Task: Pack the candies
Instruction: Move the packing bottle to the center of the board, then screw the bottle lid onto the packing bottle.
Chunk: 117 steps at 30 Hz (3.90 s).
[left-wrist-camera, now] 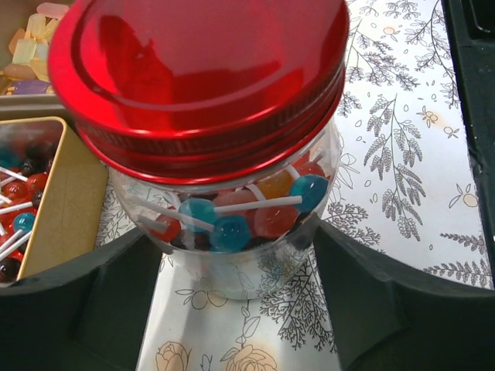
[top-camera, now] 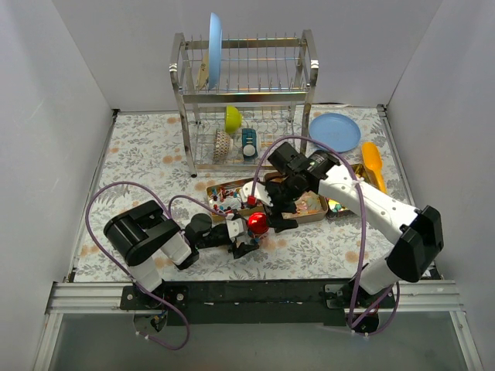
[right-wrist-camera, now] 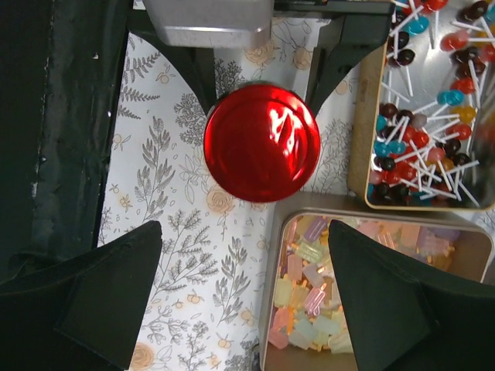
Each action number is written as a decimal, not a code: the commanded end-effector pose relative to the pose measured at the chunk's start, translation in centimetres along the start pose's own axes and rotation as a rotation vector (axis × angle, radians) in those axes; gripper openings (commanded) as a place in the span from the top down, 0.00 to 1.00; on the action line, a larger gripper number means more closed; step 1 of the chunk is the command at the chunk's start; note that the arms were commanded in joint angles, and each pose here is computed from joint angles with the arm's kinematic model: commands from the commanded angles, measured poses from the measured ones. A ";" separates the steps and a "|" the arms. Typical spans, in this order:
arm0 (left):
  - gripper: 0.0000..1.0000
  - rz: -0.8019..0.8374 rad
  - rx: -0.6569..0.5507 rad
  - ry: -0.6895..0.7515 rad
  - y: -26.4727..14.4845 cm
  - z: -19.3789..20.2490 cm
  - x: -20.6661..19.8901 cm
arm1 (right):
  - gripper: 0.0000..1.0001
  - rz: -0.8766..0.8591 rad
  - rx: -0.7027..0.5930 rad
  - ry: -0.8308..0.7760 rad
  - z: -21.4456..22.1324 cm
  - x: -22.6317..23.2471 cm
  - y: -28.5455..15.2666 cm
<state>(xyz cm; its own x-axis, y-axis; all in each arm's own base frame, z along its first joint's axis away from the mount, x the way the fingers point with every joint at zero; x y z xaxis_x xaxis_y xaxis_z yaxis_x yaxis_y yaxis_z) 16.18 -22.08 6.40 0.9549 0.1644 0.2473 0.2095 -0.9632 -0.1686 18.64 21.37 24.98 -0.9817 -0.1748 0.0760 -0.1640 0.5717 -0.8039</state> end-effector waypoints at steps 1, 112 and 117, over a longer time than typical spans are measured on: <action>0.34 0.024 -0.050 0.038 0.3 -0.9 0.1 | 0.06 -0.055 -0.035 -0.069 -1.2 -0.7 2.3; 1.00 0.044 0.094 -0.089 -0.6 1.9 -0.5 | 0.18 -0.209 0.153 -0.122 -1.1 -0.1 3.6; 1.00 0.034 0.097 -0.096 -0.7 1.9 -0.3 | 0.19 -0.195 0.211 -0.032 1.1 2.0 2.7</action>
<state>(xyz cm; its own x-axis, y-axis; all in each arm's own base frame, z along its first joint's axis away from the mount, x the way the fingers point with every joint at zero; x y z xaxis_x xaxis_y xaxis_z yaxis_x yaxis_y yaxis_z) 16.33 -21.95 6.21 0.9671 0.1232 0.2225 0.1648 -0.9700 -0.1789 18.80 24.79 21.71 -0.9157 -0.3781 0.1363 -0.2969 0.4079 -0.8634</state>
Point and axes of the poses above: each gripper's point midway between its finger pads, its own y axis out along the fingers, its own x axis along the line the jaws close on, z = x × y, the point moved 9 cm from there along -y, back along the fingers, and after that the axes turned 9 degrees about y, right-handed, at the moved point
